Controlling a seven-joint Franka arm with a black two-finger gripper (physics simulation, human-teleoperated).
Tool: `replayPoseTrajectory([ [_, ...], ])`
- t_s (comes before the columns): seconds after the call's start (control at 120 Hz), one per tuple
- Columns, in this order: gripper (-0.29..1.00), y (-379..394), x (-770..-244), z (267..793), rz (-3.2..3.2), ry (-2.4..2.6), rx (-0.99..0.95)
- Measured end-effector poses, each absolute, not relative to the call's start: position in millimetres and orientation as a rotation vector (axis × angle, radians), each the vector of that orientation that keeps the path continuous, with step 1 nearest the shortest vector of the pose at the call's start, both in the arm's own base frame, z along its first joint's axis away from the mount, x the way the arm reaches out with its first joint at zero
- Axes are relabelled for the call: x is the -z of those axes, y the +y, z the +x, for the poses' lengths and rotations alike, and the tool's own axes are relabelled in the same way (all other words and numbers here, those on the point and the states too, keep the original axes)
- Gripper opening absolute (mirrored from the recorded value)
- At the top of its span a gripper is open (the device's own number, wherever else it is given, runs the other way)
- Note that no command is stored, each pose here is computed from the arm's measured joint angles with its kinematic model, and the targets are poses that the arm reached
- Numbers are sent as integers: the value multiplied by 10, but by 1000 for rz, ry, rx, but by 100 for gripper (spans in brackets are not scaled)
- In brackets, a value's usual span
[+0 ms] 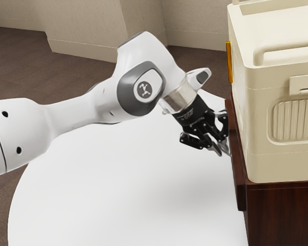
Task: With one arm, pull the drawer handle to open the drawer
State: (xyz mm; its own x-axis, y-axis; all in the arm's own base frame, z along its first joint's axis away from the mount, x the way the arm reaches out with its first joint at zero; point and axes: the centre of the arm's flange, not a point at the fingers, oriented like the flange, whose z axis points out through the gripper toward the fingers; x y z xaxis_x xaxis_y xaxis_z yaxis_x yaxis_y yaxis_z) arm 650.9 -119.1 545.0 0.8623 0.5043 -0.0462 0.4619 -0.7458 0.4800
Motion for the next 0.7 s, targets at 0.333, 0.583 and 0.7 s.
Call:
replayPoseTrajectory([
  [0.333, -2, -1041, -5534, 6384, 2568, 705, -137],
  [0.583, -1, -960, -5548, 6319, 2576, 713, -141],
  [0.7, 0, -892, -5520, 6310, 2579, 726, -138],
])
